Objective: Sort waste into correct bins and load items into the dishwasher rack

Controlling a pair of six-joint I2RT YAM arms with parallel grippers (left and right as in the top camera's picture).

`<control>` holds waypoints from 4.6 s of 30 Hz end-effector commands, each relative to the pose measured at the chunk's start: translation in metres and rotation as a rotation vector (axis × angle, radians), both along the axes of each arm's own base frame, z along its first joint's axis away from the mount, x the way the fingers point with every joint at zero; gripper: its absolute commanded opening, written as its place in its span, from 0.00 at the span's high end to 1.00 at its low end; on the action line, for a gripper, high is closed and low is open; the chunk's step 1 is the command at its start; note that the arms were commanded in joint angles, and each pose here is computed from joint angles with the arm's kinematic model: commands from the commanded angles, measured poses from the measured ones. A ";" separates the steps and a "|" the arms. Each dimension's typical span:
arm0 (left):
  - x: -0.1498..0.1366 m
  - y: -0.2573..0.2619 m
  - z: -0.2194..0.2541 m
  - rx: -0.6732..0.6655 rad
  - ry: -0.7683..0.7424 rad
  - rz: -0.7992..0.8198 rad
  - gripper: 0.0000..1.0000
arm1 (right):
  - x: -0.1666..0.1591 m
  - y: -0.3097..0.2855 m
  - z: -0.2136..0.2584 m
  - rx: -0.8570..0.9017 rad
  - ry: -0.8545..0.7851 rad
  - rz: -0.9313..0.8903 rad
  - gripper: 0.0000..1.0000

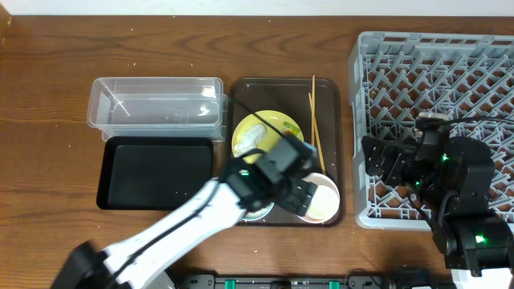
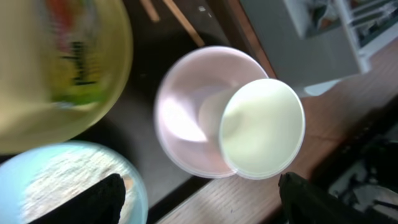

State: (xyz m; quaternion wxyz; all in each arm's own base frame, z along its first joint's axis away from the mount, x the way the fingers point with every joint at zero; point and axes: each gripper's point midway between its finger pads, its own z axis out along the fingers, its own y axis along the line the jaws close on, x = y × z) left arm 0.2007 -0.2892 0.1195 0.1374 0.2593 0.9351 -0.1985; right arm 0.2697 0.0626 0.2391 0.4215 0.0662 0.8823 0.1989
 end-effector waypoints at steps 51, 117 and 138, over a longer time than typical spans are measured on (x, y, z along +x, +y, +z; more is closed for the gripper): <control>0.010 0.095 0.223 -1.063 0.185 -0.136 0.73 | -0.066 0.199 0.122 0.412 -0.527 1.187 0.55; 0.028 0.079 -0.023 0.191 0.057 0.133 0.40 | 0.007 -0.036 0.013 0.274 0.114 0.046 0.10; 0.017 0.047 -0.098 0.307 0.176 0.191 0.94 | 0.006 -0.037 0.010 0.270 0.124 0.037 0.10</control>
